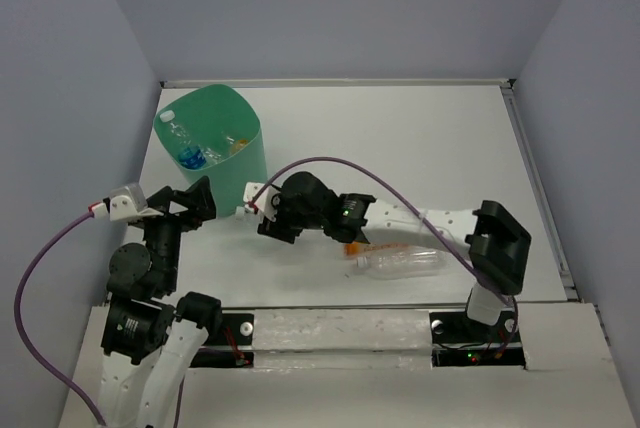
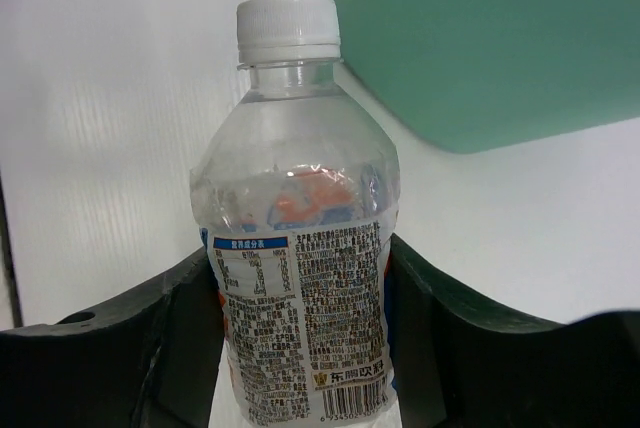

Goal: Put the plastic bottles in the bin

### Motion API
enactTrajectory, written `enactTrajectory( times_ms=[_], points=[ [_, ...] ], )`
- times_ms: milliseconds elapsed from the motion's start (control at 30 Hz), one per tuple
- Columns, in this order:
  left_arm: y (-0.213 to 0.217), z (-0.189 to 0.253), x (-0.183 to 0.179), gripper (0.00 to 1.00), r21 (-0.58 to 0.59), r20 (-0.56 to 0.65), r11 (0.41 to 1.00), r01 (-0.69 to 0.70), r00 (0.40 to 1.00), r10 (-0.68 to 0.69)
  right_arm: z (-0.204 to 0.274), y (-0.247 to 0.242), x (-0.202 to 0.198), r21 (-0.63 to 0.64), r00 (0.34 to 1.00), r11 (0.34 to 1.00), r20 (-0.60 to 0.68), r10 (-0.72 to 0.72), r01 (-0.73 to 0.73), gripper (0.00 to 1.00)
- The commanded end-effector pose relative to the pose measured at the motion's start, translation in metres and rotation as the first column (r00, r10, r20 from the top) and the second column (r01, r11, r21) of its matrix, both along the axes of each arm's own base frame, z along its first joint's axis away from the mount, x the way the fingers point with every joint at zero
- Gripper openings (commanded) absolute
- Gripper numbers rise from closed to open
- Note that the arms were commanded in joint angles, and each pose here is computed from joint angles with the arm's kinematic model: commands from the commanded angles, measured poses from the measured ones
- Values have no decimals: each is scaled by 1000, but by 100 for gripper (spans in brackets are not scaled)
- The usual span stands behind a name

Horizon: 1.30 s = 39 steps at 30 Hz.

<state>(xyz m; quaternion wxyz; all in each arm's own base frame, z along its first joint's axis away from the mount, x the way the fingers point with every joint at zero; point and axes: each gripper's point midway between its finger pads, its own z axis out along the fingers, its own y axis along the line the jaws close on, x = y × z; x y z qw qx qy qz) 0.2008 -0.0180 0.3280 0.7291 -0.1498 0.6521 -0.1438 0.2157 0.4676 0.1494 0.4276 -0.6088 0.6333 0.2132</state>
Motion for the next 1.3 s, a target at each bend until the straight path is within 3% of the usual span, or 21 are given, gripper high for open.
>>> enactTrajectory(
  times_ms=[0, 167, 333, 433, 467, 533, 567, 633, 700, 733, 800, 867, 933, 967, 1000, 1033, 1133, 1267],
  points=[
    [20, 11, -7, 99, -43, 28, 994, -98, 995, 100, 129, -1, 6, 343, 990, 938, 104, -99, 58, 35],
    [25, 10, -10, 99, -64, 24, 990, -128, 991, 130, 212, -20, 30, 522, 959, 838, 121, -256, 158, 35],
    [17, 7, -6, 99, -60, 26, 994, -87, 996, 89, 301, -9, 43, 709, 940, 695, 141, -312, 124, 35],
    [7, 5, -3, 99, -48, 26, 998, -35, 999, 36, 318, 14, 59, 760, 935, 642, 146, -322, 102, 33],
    [5, 3, -2, 99, -43, 20, 999, -28, 999, 29, 345, 16, 59, 800, 932, 595, 152, -329, 79, 33],
    [5, 3, -2, 99, -43, 20, 999, -26, 999, 27, 342, 36, 72, 818, 931, 571, 157, -330, 65, 33],
    [5, 2, -2, 99, -45, 17, 999, -29, 999, 30, 363, 38, 72, 847, 930, 529, 160, -332, 43, 33],
    [5, 2, -2, 99, -44, 17, 999, -28, 999, 28, 349, 59, 86, 845, 934, 533, 153, -322, 45, 33],
    [4, 1, -2, 99, -45, 15, 999, -23, 1000, 24, 368, 61, 94, 880, 926, 474, 156, -342, 27, 33],
    [4, 2, -2, 99, -45, 17, 999, -21, 1000, 22, 351, 76, 101, 872, 928, 489, 157, -337, 30, 33],
    [3, 1, -2, 99, -43, 14, 999, -20, 1000, 21, 363, 76, 111, 896, 924, 444, 153, -351, 20, 33],
    [3, 2, -2, 99, -44, 15, 999, -18, 1000, 19, 342, 87, 132, 896, 933, 441, 110, -343, 57, 33],
    [3, 2, -3, 99, -44, 18, 999, -17, 1000, 18, 341, 93, 137, 900, 952, 432, 78, -296, 60, 50],
    [3, 2, -3, 99, -44, 16, 999, -17, 1000, 18, 333, 93, 147, 896, 954, 438, 62, -293, 76, 62],
    [2, 2, -3, 99, -44, 18, 999, -14, 1000, 15, 313, 99, 157, 873, 958, 476, 38, -283, 106, 84],
    [2, 3, -4, 99, -44, 21, 999, -11, 1000, 12, 315, 103, 151, 874, 971, 475, 19, -239, 100, 91],
    [2, 3, -5, 99, -47, 23, 999, -11, 1000, 12, 309, 100, 152, 864, 974, 487, -19, -226, 130, 100],
    [-2, 5, -5, 99, -43, 29, 999, 10, 1000, -9, 336, 77, 140, 872, 971, 471, -18, -237, 131, 100]
  ],
)
